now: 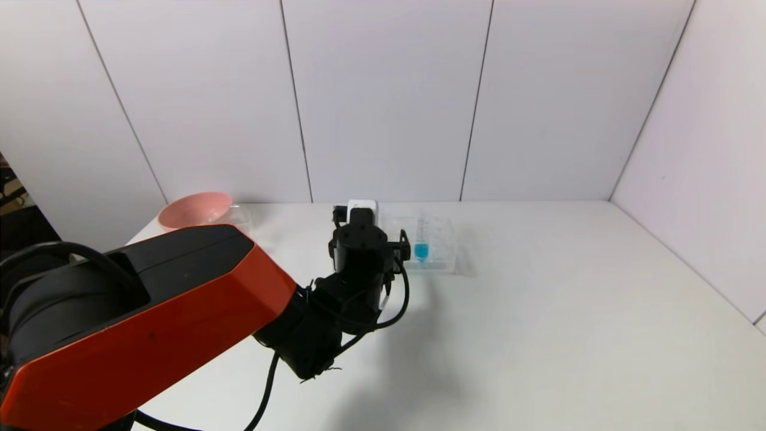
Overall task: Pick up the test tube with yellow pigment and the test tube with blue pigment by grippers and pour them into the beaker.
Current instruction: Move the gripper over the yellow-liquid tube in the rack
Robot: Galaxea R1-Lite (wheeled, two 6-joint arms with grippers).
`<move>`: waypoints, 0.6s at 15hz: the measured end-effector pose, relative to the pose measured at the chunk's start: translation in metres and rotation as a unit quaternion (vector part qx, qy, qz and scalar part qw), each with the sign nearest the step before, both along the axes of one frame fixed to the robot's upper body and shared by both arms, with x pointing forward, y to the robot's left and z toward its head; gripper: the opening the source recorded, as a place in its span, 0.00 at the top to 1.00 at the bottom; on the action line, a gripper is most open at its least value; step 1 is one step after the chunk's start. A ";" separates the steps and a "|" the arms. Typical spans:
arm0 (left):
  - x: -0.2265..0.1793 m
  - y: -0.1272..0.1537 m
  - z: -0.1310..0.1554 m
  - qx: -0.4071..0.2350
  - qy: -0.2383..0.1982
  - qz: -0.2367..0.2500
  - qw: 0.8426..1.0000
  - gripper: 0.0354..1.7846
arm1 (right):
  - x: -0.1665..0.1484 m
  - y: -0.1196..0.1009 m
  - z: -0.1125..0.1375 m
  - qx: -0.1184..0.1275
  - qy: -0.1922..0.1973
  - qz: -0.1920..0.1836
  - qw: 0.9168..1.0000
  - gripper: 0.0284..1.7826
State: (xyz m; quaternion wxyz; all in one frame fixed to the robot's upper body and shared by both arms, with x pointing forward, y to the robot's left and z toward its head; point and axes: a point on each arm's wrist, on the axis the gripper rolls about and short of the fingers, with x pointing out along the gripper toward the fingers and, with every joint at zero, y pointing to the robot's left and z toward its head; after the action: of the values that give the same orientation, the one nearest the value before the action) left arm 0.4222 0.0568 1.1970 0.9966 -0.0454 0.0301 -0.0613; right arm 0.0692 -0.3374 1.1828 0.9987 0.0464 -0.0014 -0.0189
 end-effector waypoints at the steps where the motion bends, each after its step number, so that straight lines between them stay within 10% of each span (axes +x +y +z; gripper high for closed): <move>1: 0.003 -0.001 -0.002 0.000 0.001 0.000 1.000 0.00 | 0.000 0.000 0.000 0.000 0.000 0.000 1.000 0.04; 9: 0.018 -0.006 -0.010 0.000 0.001 0.006 1.000 0.01 | 0.000 0.000 0.000 0.000 0.000 0.000 1.000 0.04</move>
State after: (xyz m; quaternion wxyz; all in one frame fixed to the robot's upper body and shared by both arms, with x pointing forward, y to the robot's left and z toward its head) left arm 0.4401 0.0506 1.1870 0.9969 -0.0460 0.0305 -0.0553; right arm 0.0692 -0.3374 1.1828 0.9987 0.0466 -0.0014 -0.0187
